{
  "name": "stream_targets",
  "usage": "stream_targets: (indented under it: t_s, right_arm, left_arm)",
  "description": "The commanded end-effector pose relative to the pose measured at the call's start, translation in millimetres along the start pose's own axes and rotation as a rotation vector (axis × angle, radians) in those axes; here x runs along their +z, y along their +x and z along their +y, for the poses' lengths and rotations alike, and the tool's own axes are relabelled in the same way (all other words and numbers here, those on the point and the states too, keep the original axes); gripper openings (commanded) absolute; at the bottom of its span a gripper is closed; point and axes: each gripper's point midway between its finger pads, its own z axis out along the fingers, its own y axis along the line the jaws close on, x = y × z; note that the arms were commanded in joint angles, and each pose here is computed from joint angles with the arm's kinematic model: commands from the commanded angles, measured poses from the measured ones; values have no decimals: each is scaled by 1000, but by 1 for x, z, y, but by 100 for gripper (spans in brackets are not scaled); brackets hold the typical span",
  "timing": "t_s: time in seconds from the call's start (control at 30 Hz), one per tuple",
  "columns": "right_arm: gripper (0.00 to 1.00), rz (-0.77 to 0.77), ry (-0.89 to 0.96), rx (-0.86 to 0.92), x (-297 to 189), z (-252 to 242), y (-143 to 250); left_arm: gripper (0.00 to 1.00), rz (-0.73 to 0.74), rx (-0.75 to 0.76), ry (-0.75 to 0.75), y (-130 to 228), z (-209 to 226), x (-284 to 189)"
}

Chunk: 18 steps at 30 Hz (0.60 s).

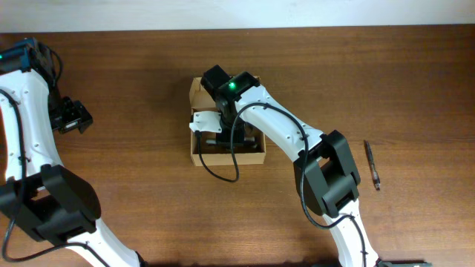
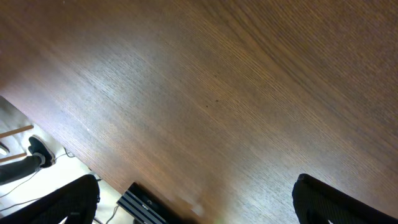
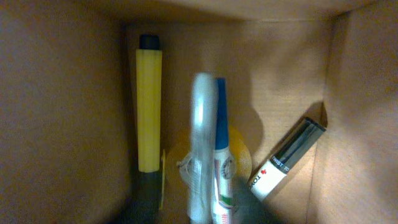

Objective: Pack container

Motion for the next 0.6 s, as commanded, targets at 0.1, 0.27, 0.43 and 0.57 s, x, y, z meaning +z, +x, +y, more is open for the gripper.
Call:
stream_targets:
  t_s: [0.1,0.27,0.43,0.57]
  right_arm:
    - [63,10,15,148,-20,4,-4]
    - [64,-40,152,339,-105,-5,-17]
    - [61,-161,446,565,-219,-21,-14]
    - [61,-261,655,709,-299,-18,9]
  left_arm:
    - [100,11,8,-3,0,1,4]
    - [100,11,8,-3,0,1,4]
    - [100,11,8,-3,0,1,4]
    - [100,11,8,-3,0,1,4]
